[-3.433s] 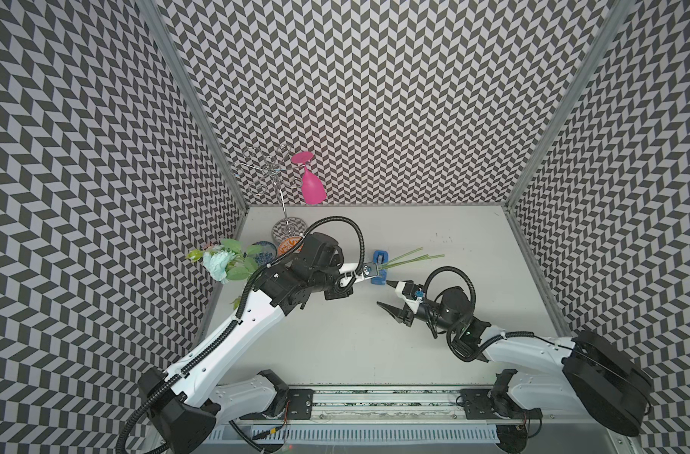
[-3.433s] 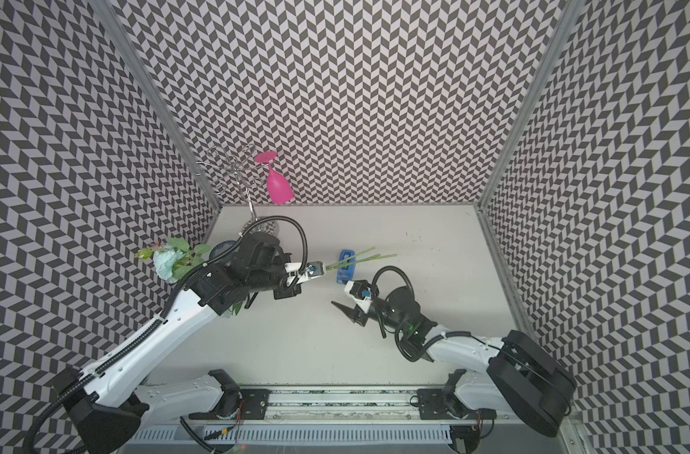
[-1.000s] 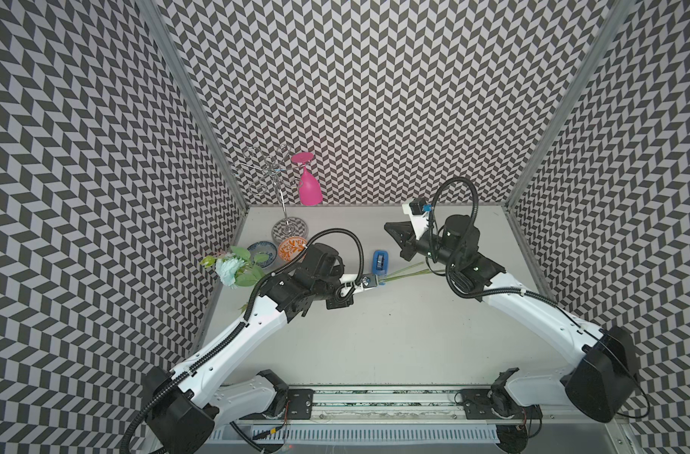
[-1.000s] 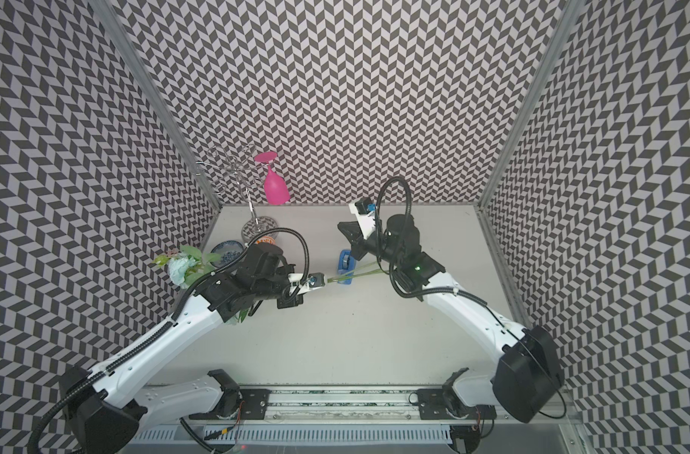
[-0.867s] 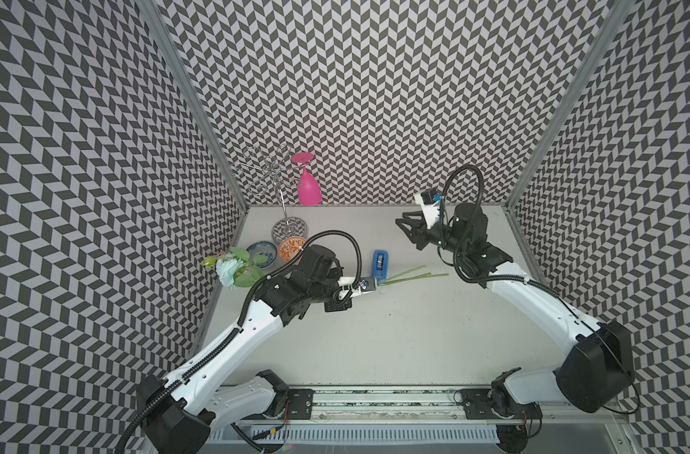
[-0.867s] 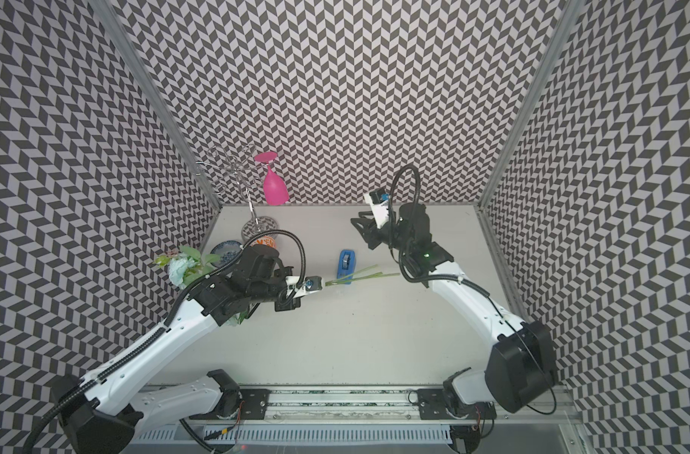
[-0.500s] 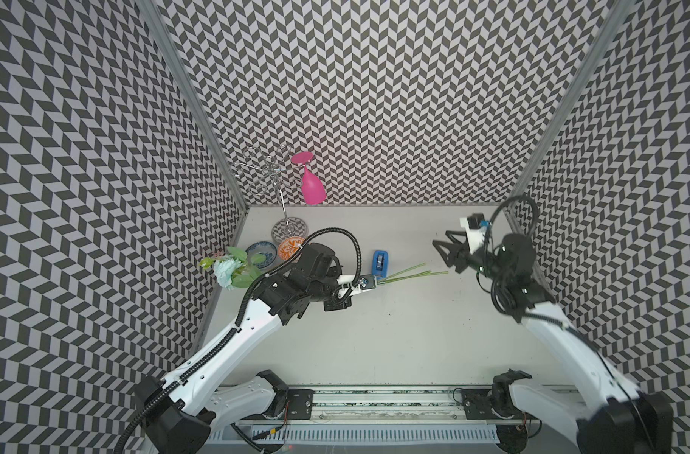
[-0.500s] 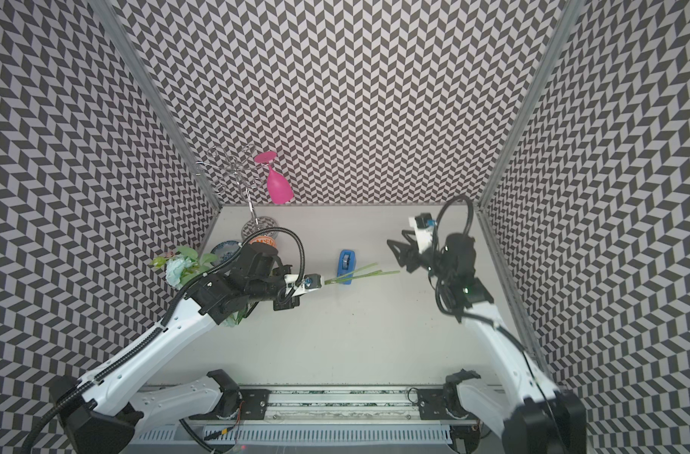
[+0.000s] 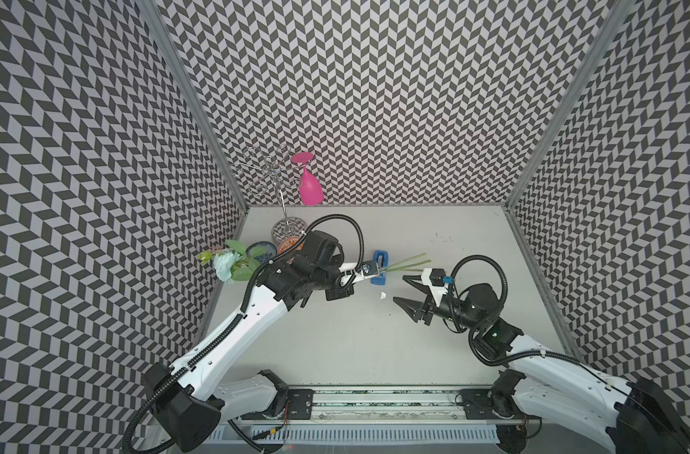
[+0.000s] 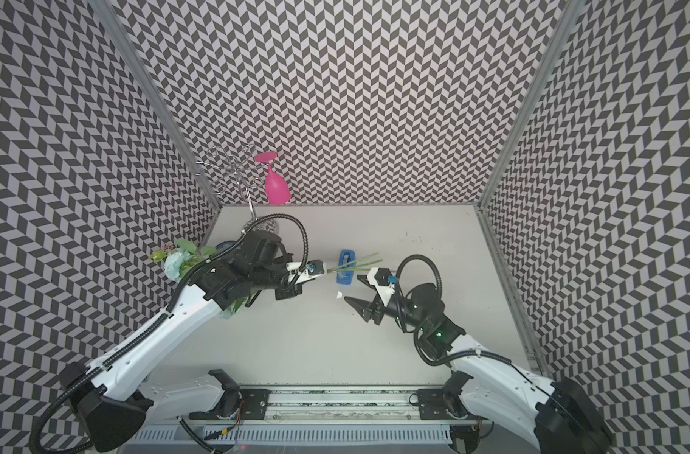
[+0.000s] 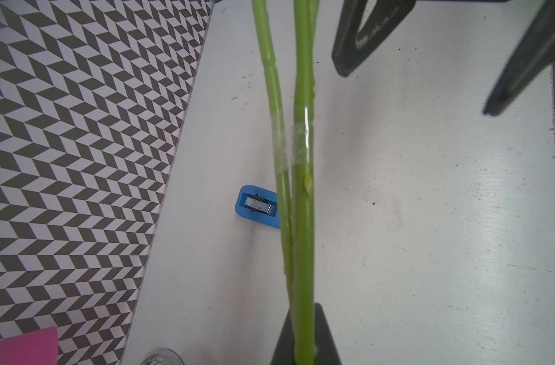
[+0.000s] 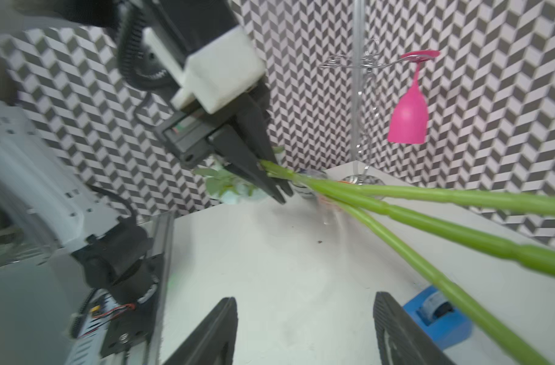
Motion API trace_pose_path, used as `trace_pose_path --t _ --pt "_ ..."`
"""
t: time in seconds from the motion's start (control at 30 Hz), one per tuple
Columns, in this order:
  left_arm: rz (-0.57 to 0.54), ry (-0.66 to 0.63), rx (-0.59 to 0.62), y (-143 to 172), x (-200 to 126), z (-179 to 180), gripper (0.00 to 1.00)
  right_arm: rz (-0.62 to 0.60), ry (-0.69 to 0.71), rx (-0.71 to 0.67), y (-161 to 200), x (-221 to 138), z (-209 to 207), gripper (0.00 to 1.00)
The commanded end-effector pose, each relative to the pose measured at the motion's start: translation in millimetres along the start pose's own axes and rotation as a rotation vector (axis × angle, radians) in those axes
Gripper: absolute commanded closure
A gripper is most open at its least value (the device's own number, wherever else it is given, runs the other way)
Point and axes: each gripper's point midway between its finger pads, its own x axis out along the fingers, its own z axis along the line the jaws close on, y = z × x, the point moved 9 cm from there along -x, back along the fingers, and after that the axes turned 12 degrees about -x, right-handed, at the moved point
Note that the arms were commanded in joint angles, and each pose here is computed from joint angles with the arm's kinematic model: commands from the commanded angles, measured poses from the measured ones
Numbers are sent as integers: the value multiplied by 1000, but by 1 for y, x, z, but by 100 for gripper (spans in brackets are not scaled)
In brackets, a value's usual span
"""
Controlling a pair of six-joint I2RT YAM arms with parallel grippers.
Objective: Wrap bouquets with tape
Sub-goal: Wrap the tape around the bouquet.
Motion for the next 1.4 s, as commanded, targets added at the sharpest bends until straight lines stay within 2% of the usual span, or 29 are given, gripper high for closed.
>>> trace_pose_path --t 0.0,0.07,0.23,0.3,0.4,0.5,0.7,0.97,1.13,1.37 --pt "-16 -68 21 1 -8 2 100 -106 267 -136 -48 -21 -23 28" --pt "-16 -91 28 6 -7 1 100 -109 285 -154 -58 -32 -29 28" --pt "-33 -89 -5 -1 -10 10 100 -92 56 -108 -42 -33 -14 31" --pt "-24 -115 -23 -3 -9 16 100 -154 33 -81 -29 -42 -5 31" --pt "-56 -127 -49 -9 -13 22 100 -288 55 -66 -11 -57 6 30" --pt "-50 -124 -70 -11 -11 28 100 -308 97 -48 0 -60 6 30" --pt "-85 -51 -43 -18 -13 23 100 -186 -6 -50 3 -19 -4 29" --pt "-99 -48 -32 -20 -15 23 100 -166 -113 -56 9 34 -13 26" --pt "-85 -58 -35 -20 -12 26 100 -188 -186 -35 9 51 -3 24" --pt "-91 -73 -34 -19 -13 26 100 -160 -186 22 16 67 2 24"
